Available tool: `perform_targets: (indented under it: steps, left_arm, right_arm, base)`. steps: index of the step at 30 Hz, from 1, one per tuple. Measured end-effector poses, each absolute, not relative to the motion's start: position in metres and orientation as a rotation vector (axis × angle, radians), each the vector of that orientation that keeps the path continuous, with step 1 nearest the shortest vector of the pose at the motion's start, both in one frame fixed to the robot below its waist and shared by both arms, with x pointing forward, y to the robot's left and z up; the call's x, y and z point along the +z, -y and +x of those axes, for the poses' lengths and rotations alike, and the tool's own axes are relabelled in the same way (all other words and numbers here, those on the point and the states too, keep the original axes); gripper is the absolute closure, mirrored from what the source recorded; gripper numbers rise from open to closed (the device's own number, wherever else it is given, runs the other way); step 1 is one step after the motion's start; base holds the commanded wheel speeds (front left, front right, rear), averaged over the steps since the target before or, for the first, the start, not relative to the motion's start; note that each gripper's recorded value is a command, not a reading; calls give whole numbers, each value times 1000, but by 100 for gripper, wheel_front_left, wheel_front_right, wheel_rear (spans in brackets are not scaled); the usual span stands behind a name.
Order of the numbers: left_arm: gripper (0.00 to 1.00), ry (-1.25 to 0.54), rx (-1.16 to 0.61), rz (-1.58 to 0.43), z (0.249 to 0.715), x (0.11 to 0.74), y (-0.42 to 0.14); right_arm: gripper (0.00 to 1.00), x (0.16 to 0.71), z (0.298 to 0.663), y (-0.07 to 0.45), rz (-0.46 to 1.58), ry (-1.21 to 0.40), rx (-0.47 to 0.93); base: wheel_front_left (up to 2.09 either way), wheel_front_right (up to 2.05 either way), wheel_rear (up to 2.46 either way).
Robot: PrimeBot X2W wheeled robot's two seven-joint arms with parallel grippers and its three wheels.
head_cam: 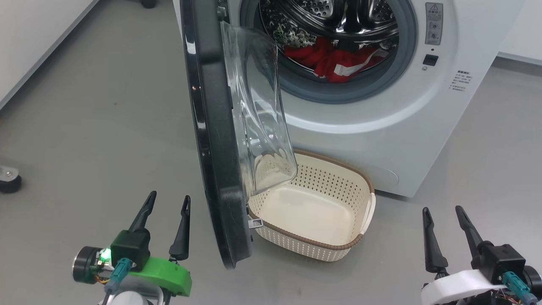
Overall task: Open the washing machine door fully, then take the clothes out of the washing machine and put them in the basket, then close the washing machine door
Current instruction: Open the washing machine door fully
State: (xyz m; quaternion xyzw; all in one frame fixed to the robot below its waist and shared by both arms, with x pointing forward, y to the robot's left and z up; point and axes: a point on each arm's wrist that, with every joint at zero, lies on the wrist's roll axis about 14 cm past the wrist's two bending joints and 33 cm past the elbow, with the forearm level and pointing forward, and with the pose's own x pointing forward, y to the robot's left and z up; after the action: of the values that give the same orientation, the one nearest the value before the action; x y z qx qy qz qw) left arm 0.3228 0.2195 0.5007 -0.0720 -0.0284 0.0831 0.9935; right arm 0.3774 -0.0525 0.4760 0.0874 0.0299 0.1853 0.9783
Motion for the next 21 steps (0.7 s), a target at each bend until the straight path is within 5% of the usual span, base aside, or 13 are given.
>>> perform_targets:
  steps: [18, 19, 20, 21]
  left_arm:
    - [0, 46, 163, -146, 324, 497, -218]
    - [19, 46, 162, -145, 325, 497, -218]
    - [60, 45, 162, -145, 325, 497, -218]
    - [89, 44, 162, -146, 324, 497, -218]
  right_arm:
    - [0, 479, 378, 60, 169, -46, 334]
    - [0, 479, 378, 60, 169, -46, 333]
    - [0, 478, 378, 60, 168, -47, 332]
    - [0, 478, 378, 61, 166, -49, 331]
  base:
    - [0, 0, 0]
    - [0, 0, 0]
    - [0, 0, 0]
    - [0, 0, 0]
